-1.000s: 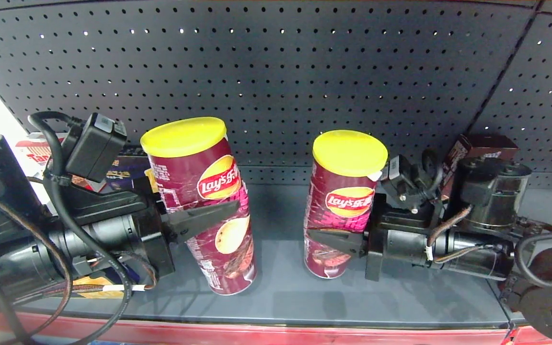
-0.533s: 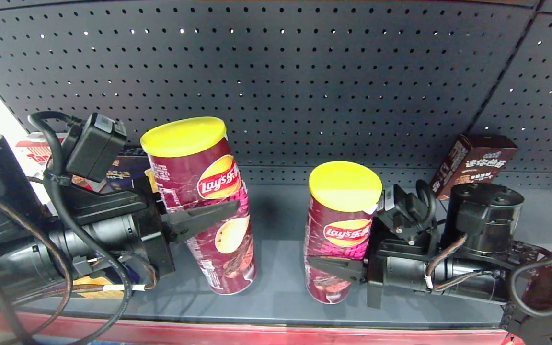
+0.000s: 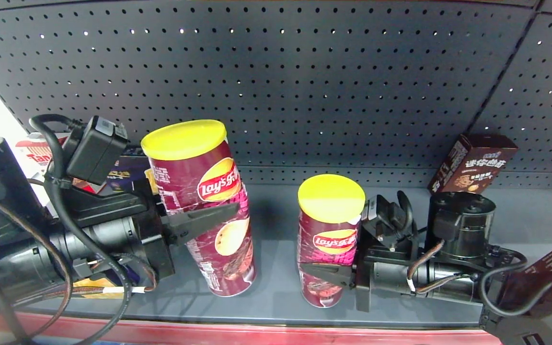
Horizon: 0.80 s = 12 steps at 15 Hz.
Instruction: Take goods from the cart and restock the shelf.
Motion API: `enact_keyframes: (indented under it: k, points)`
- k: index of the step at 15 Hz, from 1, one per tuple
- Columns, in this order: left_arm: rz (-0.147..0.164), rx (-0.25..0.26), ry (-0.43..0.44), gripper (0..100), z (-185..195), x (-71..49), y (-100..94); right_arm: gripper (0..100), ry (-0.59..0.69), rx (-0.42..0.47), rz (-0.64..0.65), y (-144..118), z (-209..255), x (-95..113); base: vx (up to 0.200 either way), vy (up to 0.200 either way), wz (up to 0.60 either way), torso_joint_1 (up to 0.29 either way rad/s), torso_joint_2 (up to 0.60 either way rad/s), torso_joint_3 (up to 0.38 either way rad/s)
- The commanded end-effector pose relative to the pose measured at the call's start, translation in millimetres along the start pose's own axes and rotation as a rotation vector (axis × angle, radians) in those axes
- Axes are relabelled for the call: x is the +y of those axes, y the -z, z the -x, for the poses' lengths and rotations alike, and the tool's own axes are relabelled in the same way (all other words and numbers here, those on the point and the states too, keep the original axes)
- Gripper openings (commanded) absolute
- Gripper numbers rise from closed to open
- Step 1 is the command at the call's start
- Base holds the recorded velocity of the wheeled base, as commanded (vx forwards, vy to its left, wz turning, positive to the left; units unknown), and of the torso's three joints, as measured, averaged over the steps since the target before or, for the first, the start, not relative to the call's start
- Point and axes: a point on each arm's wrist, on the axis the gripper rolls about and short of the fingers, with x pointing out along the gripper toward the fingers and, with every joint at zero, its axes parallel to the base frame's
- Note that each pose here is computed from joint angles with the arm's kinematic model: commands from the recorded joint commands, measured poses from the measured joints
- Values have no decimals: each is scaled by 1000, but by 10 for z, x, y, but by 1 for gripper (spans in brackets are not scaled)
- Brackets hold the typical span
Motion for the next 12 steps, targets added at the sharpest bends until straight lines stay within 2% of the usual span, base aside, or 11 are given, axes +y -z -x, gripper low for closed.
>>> enact_keyframes:
  k: [1, 2, 3, 8, 12]
  points:
    - [3, 3, 0, 0, 13, -8, 38, 0, -4, 17, -10, 53, -23, -2, 0, 0, 0, 0, 0, 0]
    - [5, 3, 0, 0, 22, -13, 62, 0, -1, 19, -10, 55, -18, 1, 0, 0, 0, 0, 0, 0]
    - [4, 1, 2, 0, 25, -16, 59, 100, 0, 22, -11, 61, -13, 10, 0, 0, 0, 0, 0, 0]
    - [1, -6, 0, 0, 19, -11, 34, 100, 55, 0, 7, -53, 89, 39, 0, 0, 0, 0, 0, 0]
    - [-1, -9, 2, 0, 13, -8, 25, 100, 107, -47, 36, -240, 509, 214, 0, 0, 0, 0, 0, 0]
